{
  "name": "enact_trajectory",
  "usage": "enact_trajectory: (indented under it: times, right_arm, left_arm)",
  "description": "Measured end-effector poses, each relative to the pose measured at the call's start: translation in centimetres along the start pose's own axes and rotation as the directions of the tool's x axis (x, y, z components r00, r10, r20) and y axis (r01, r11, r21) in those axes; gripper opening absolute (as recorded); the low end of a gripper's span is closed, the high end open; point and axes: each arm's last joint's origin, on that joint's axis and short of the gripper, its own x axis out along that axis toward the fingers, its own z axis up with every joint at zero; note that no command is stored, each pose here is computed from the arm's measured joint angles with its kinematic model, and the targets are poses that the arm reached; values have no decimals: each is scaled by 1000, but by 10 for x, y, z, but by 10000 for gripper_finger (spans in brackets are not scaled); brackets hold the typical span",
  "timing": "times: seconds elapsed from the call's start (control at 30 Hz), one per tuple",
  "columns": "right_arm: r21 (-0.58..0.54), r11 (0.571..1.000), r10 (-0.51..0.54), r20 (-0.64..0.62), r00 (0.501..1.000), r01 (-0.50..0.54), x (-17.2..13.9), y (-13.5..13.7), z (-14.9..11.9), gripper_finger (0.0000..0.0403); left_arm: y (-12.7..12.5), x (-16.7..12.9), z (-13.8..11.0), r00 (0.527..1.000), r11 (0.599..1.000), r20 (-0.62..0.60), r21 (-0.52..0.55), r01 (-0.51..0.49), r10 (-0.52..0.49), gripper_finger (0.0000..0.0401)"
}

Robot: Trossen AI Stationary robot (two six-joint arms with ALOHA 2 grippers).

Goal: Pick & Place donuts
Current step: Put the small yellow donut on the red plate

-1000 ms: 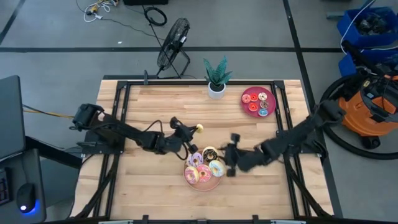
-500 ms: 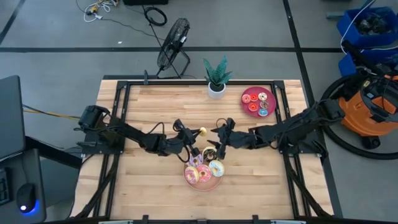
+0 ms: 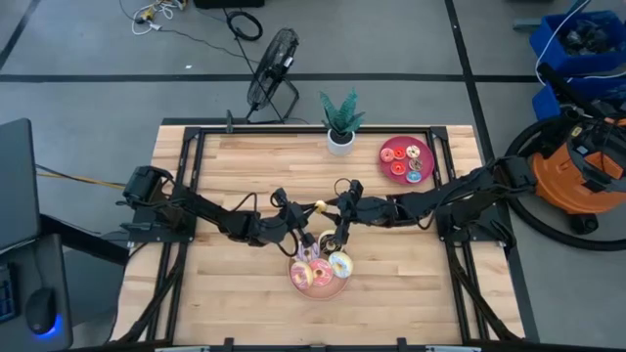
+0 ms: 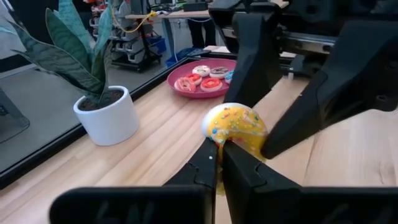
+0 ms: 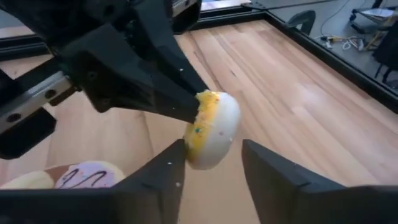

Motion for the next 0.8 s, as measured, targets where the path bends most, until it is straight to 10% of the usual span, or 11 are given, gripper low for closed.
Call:
enact_trajectory:
  times: [0.43, 0.63, 0.8]
  right_arm:
    - [-20, 1000, 4, 4, 1000, -4, -1, 0, 1, 12]
    - [3, 996, -91, -189, 978, 93, -17, -15, 5, 14]
    - [-20, 967, -235, -440, 867, 253, -53, -49, 25, 8]
  left_arm:
    - [-3, -3, 0, 1000, 1000, 6, 19, 15, -15, 39]
    - [-3, -4, 4, 1000, 997, 12, 71, 20, -21, 143]
    - [-5, -14, 11, 1000, 992, 22, 125, 16, -19, 221]
